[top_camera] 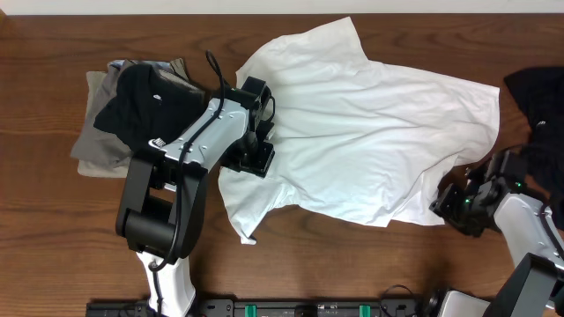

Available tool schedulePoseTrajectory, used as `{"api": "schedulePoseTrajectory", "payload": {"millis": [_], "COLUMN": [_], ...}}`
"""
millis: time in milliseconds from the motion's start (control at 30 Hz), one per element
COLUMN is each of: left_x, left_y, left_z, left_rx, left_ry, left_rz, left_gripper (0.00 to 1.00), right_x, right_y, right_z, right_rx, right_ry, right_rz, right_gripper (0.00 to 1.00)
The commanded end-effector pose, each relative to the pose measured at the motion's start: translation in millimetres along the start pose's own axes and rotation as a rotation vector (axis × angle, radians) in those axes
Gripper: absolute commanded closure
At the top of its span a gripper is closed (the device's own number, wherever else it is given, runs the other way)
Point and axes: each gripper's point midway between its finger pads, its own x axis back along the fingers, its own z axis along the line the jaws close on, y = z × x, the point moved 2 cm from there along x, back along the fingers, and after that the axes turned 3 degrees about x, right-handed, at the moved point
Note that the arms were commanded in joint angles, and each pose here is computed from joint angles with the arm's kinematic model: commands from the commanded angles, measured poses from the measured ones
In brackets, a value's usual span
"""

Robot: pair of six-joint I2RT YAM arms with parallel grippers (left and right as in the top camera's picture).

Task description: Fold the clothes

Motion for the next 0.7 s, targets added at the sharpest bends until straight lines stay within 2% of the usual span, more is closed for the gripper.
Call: {"api": "schedulePoseTrajectory", "payload": {"millis": [0, 67, 200, 333, 400, 433, 467, 500, 600, 667], "left_x": [-0.2, -0.2, -0.2, -0.2, -0.2, -0.2, -0.2, -0.2, -0.2, -0.2], "left_y": [-1.3, -1.3, -1.3, -1.2, -1.3, -1.4, -1.4, -1.3, -1.3, -1.4], "left_z": [1.5, 1.5, 1.5, 1.5, 1.5, 1.5, 1.5, 1.4, 1.5, 1.5], "left_rx": [0.013, 0.013, 0.013, 0.013, 0.013, 0.013, 0.015, 0.021, 0.022, 0.022], "left_ry": [0.001, 0.001, 0.001, 0.001, 0.001, 0.001, 0.001, 0.001, 0.001, 0.001], "left_rz": [0.004, 0.004, 0.004, 0.003, 0.004, 0.004, 0.004, 0.004, 0.004, 0.004], "left_gripper": [0.41, 0.41, 0.41, 0.41, 0.41, 0.41, 0.4, 0.4, 0.4, 0.4], "right_x": [-2.5, 1.2, 28.7, 54.6, 57.7, 56.6, 54.8, 53.0, 48.0, 42.2], "right_y": [-2.7, 1.0, 18.1, 29.7, 33.2, 34.6, 35.8, 37.9, 41.7, 41.2], "right_z": [10.6, 19.4, 54.0, 82.7, 86.0, 80.1, 70.3, 57.6, 23.4, 7.9], "right_rx": [0.003, 0.011, 0.09, 0.201, 0.238, 0.23, 0.207, 0.191, 0.131, 0.099], "right_ry": [0.078, 0.129, 0.257, 0.262, 0.206, 0.15, 0.086, 0.017, -0.128, -0.142], "right_rz": [0.013, 0.001, -0.064, -0.13, -0.152, -0.158, -0.163, -0.171, -0.177, -0.153], "right_gripper": [0.8, 0.98, 0.99, 0.99, 0.99, 0.93, 0.76, 0.68, 0.53, 0.46]}}
